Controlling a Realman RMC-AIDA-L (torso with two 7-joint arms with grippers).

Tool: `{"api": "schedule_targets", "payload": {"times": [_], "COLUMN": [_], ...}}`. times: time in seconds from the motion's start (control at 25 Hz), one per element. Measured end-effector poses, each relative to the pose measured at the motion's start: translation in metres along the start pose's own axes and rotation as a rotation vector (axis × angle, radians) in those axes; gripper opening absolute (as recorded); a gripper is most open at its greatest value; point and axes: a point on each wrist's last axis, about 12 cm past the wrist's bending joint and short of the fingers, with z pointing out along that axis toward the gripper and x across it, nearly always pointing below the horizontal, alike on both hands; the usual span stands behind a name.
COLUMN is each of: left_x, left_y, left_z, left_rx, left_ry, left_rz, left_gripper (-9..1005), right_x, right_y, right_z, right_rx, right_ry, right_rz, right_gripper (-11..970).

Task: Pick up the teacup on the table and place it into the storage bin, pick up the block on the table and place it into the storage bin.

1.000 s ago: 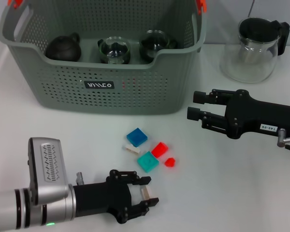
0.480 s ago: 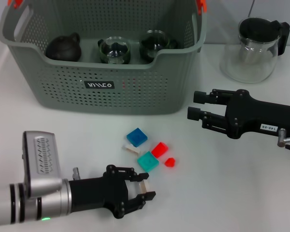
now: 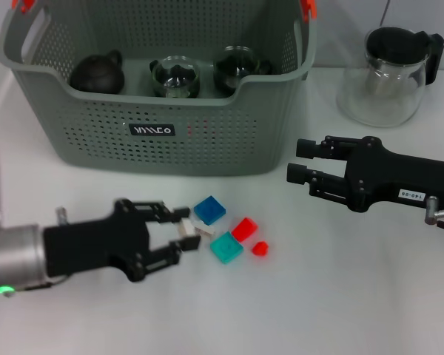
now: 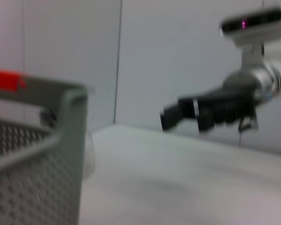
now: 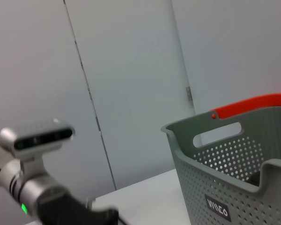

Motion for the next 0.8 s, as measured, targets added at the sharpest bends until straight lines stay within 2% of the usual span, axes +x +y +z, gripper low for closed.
{"api": "schedule_targets", "payload": {"times": [0.36, 0.44, 0.48, 0.56, 0.6, 0.68, 0.8], "left_x": [-0.057, -0.057, -0.08, -0.087, -0.096, -0.112, -0.137], "left_y": [0.034, 0.034, 0.052, 0.059, 0.067, 0.081, 0.102], "left_z": [-0.041, -0.041, -0.046, -0.046, -0.045, -0.04, -0.03], "left_rx": [-0.07, -0.07, -0.129, -0.148, -0.17, -0.19, -0.21], "left_ry": [-0.251, -0.251, -0.359, -0.388, -0.417, -0.432, -0.388], "left_rz": [-0.019, -0.019, -0.071, -0.087, -0.108, -0.142, -0.191], "left_gripper": [410, 411, 411, 412, 412, 413, 414], "right_x": [0.0, -0.001, -0.001, -0.002, -0.002, -0.002, -0.002], "right_y": [0.001, 0.001, 0.001, 0.0, 0.0, 0.001, 0.001], "right_z": [0.002, 0.003, 0.003, 0.004, 0.005, 0.005, 0.006], "right_rx": [-0.004, -0.006, -0.007, -0.009, -0.01, -0.01, -0.01], "right_ry": [-0.003, -0.004, -0.004, -0.004, -0.005, -0.005, -0.005], "right_rz": [0.001, -0.001, -0.003, -0.004, -0.005, -0.004, -0.004], "right_gripper": [517, 517, 517, 517, 517, 517, 518]}}
